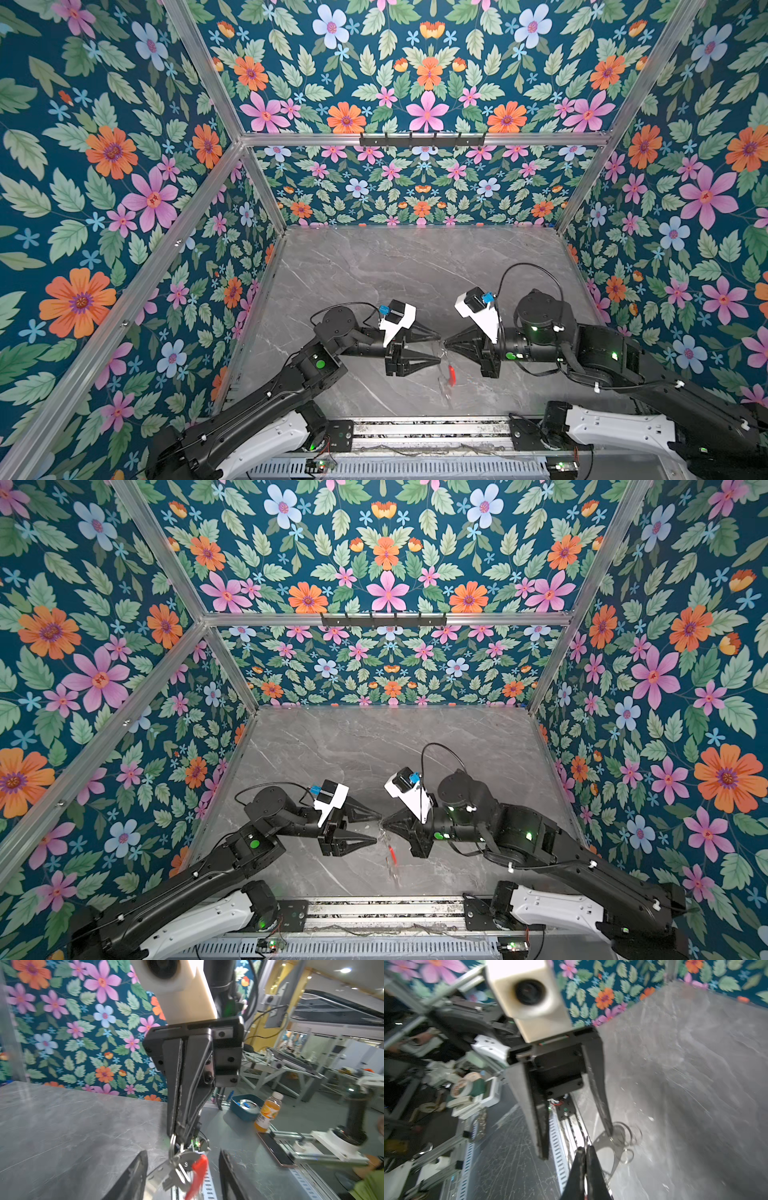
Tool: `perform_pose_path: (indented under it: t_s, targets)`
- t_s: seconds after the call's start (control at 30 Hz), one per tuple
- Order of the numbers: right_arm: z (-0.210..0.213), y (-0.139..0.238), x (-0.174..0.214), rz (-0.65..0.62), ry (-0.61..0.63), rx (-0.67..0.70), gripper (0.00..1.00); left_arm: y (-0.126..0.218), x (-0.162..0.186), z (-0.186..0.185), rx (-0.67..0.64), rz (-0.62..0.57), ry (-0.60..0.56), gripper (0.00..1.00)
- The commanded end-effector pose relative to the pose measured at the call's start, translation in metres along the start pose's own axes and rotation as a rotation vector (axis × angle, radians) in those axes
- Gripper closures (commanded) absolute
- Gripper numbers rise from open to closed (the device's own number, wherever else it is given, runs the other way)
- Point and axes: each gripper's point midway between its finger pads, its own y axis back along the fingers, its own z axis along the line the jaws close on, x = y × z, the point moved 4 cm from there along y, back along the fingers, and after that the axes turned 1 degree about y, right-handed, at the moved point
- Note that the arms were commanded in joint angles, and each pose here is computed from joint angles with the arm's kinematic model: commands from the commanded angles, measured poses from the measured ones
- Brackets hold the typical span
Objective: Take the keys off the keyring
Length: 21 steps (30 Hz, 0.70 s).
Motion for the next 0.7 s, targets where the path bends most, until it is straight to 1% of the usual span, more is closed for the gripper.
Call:
perform_pose_path:
  t_s: [0.0, 0.07, 0.17, 0.33, 0.53, 0.67]
  targets:
    - [-0.045, -0.005, 0.045, 0.307, -0.020, 0.333, 1.00, 0.008, 0.003, 0.025, -0.216, -0.013, 0.015, 0.38]
    - [-0.042, -0.014, 0.049, 0.357, -0.013, 0.320, 1.00, 0.010, 0.004, 0.028, -0.244, -0.022, 0.015, 0.36]
    - [-0.039, -0.015, 0.041, 0.341, -0.010, 0.306, 1.00, 0.010, 0.005, 0.028, -0.242, -0.019, 0.015, 0.36]
    - [-0.035, -0.015, 0.035, 0.369, -0.003, 0.289, 1.00, 0.011, 0.013, 0.029, -0.249, 0.005, 0.024, 0.35]
    - [-0.030, -0.014, 0.038, 0.385, -0.023, 0.237, 1.00, 0.007, 0.018, 0.029, -0.213, 0.008, 0.031, 0.35]
    - [-0.026, -0.011, 0.038, 0.377, -0.030, 0.201, 1.00, 0.002, 0.019, 0.026, -0.163, 0.011, 0.032, 0.39]
